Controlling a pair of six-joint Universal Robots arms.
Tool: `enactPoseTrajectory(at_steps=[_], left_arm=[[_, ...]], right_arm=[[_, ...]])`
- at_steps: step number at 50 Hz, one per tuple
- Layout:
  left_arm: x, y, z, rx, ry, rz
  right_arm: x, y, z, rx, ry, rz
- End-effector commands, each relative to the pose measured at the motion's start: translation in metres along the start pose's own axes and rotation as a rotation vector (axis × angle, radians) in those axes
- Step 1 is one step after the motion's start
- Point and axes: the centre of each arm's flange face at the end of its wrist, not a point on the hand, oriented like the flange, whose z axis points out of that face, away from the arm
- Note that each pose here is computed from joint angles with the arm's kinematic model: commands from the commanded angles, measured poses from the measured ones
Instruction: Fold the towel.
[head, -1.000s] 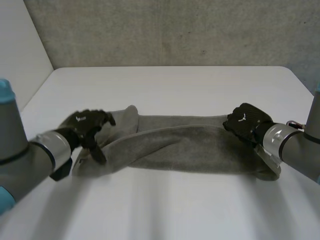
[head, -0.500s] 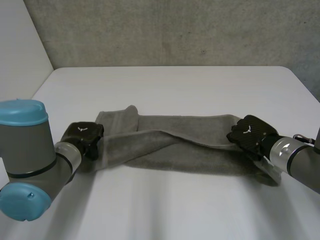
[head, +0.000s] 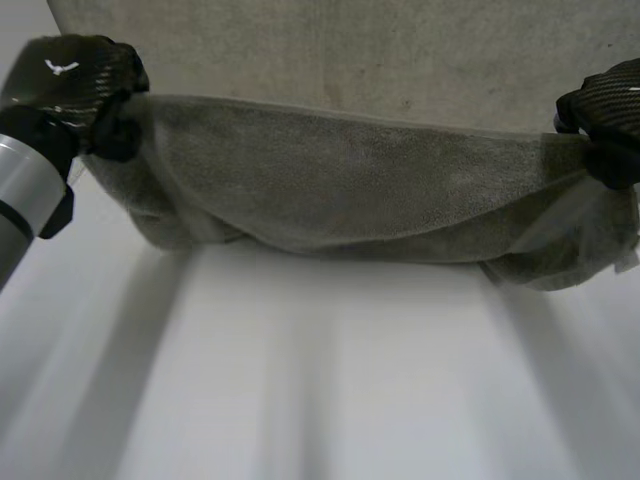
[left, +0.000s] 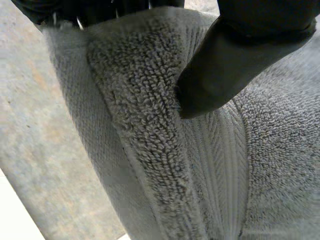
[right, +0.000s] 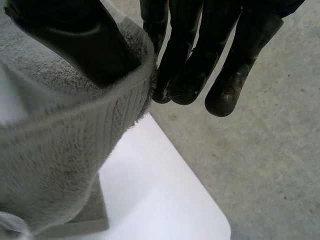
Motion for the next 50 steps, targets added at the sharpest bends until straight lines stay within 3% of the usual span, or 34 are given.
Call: enactPoseTrajectory(at_steps=[1, 10, 17, 22, 24, 25, 27, 32, 34, 38, 43, 50], left_arm=[[-0.01, 0.012, 0.004, -0.025, 0.021, 0.002], [-0.01, 0.066, 0.056, -0.14, 0.053, -0.018], [-0.008, 0.072, 0.104, -0.083, 0.059, -0.012], [-0.01, 0.039, 0.137, 0.077, 0.05, 0.006], [-0.017, 0.0, 0.15, 0.244, 0.024, 0.018], [-0.017, -0.001, 0.15, 0.245, 0.024, 0.018], [-0.028, -0.04, 0.156, 0.448, -0.023, 0.03], [-0.042, -0.078, 0.156, 0.673, -0.074, 0.055], [-0.044, -0.076, 0.157, 0.676, -0.076, 0.062], [-0.045, -0.057, 0.159, 0.586, -0.063, 0.055], [-0.046, 0.035, 0.15, 0.257, 0.018, 0.022], [-0.027, 0.113, 0.119, 0.021, 0.093, -0.033]], right_arm=[[0.001, 0.007, 0.007, -0.061, -0.02, -0.068], [-0.005, 0.036, 0.068, -0.176, -0.031, -0.123], [-0.029, 0.015, 0.117, -0.048, 0.036, -0.259], [-0.016, -0.027, 0.142, 0.202, 0.211, -0.314], [0.001, -0.06, 0.145, 0.398, 0.348, -0.348], [0.001, -0.06, 0.145, 0.399, 0.348, -0.348], [0.014, -0.086, 0.139, 0.552, 0.45, -0.35], [0.011, -0.091, 0.136, 0.626, 0.4, -0.318], [0.009, -0.087, 0.136, 0.632, 0.359, -0.312], [-0.007, -0.075, 0.136, 0.639, 0.239, -0.31], [-0.036, -0.039, 0.133, 0.582, 0.072, -0.308], [-0.072, 0.018, 0.131, 0.417, -0.059, -0.248]])
